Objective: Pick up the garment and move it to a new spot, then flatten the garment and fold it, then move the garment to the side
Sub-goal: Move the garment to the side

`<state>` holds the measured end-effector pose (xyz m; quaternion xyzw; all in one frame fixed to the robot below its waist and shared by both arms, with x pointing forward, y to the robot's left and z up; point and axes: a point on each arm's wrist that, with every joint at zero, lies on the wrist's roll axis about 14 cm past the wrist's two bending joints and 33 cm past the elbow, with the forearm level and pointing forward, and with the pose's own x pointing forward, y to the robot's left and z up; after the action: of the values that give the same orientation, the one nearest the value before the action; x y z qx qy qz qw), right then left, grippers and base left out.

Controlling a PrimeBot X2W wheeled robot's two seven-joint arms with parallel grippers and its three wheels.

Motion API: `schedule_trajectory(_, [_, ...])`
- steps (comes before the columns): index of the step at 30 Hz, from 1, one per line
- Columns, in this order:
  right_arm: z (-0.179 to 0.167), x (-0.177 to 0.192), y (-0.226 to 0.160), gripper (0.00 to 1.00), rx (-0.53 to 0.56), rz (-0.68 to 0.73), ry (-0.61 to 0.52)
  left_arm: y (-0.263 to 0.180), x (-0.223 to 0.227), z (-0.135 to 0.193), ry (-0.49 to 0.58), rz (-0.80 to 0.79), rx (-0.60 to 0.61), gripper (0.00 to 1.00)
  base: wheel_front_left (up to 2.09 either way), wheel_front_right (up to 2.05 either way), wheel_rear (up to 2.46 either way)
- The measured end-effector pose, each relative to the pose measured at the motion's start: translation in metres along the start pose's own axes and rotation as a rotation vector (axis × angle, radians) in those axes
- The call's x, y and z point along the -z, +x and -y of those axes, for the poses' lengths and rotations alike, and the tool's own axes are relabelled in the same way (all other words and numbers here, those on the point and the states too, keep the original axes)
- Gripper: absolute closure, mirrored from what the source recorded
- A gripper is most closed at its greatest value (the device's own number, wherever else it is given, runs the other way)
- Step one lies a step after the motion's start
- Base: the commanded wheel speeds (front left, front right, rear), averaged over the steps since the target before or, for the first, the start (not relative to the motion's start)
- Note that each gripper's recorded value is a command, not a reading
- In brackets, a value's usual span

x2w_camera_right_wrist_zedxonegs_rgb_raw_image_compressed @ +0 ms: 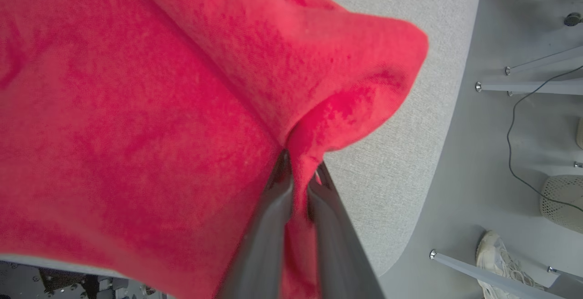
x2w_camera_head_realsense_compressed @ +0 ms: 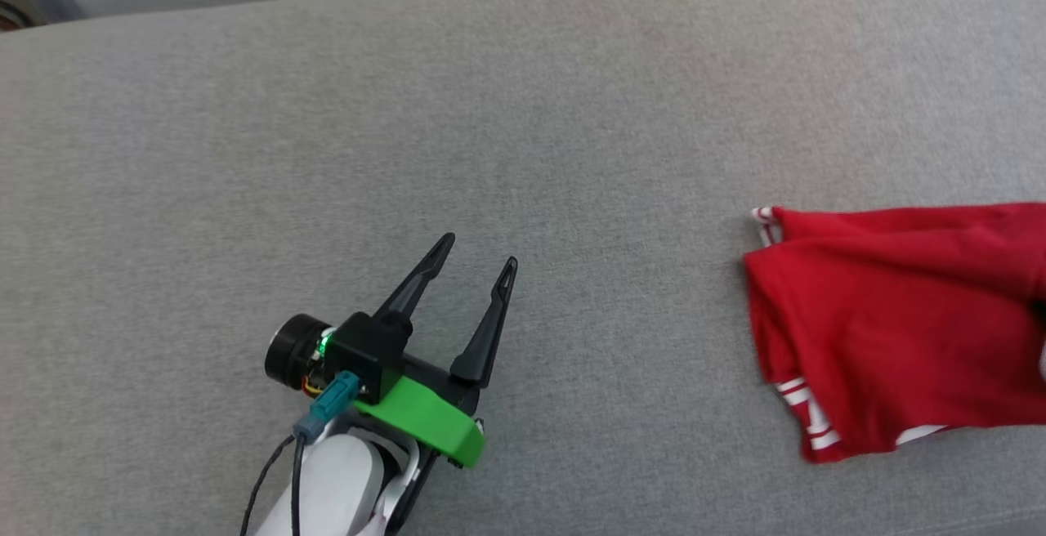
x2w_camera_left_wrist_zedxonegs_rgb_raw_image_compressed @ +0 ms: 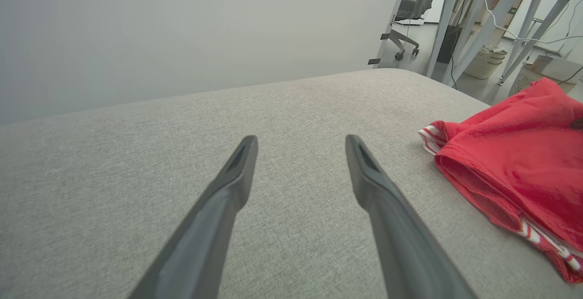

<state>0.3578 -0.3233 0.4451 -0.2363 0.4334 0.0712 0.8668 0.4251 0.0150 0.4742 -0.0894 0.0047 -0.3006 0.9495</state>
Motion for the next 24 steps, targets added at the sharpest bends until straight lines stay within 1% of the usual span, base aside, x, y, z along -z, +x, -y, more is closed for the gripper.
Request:
schedule_trajectory(7, [0.059,0.023,0.008,1.0,0.149,-0.036,0.006,0.025,0.011,0.003,-0.006,0.003,0.069,0.0,0.0,0.0,0.0])
schedule_trajectory(12, [0.099,0.053,0.016,1.0,0.259,-0.101,0.013,0.041,0.019,0.007,-0.012,0.013,0.125,0.0,0.0,0.0,0.0])
schedule_trajectory(15, [0.122,0.061,0.02,1.0,0.327,-0.104,0.031,0.049,0.025,0.006,-0.019,0.015,0.145,0.0,0.0,0.0,0.0])
schedule_trajectory(19, [0.137,0.066,0.03,1.0,0.38,-0.095,0.037,0.055,0.034,0.004,-0.028,0.012,0.158,0.0,0.0,0.0,0.0])
schedule_trajectory(24, [0.157,0.061,0.042,1.0,0.447,-0.063,0.038,0.059,0.042,0.0,-0.033,0.011,0.17,0.0,0.0,0.0,0.0])
